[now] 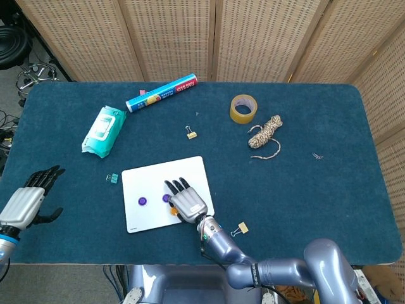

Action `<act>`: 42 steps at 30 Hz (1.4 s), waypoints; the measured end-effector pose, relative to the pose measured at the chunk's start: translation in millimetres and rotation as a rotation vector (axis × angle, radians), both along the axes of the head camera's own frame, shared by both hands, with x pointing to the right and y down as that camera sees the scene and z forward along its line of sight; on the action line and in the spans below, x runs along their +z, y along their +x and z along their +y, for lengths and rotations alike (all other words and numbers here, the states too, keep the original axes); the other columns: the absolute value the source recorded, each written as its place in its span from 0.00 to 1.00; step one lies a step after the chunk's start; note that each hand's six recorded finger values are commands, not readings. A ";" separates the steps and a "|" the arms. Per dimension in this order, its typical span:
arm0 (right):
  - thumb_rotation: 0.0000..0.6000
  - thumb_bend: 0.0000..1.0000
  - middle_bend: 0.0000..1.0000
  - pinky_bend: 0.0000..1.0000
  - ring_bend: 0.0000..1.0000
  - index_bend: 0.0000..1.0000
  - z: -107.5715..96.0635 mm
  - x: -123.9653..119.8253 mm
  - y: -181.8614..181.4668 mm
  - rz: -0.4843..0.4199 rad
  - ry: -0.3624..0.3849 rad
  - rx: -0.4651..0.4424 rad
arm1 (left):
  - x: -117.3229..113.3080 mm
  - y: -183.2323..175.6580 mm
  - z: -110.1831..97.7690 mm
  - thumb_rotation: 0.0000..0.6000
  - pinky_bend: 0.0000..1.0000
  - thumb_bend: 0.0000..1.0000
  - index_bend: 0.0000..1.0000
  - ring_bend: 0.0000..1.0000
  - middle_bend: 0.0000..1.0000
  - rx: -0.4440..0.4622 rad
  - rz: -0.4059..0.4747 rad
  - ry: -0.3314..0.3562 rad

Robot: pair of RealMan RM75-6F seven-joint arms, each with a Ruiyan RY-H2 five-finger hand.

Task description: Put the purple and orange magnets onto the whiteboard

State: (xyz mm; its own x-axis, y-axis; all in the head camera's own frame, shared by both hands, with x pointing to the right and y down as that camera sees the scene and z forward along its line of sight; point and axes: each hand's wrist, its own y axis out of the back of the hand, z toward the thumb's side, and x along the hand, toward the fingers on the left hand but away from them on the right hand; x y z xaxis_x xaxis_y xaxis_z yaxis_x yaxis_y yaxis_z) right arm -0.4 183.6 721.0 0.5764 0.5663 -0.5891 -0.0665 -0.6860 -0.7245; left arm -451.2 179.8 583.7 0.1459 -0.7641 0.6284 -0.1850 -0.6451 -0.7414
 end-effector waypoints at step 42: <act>1.00 0.11 0.00 0.00 0.00 0.04 -71.9 -73.3 150.2 0.035 0.269 0.125 | -1.6 2.3 1.0 1.00 0.00 0.31 0.03 0.00 0.00 0.010 -0.017 0.048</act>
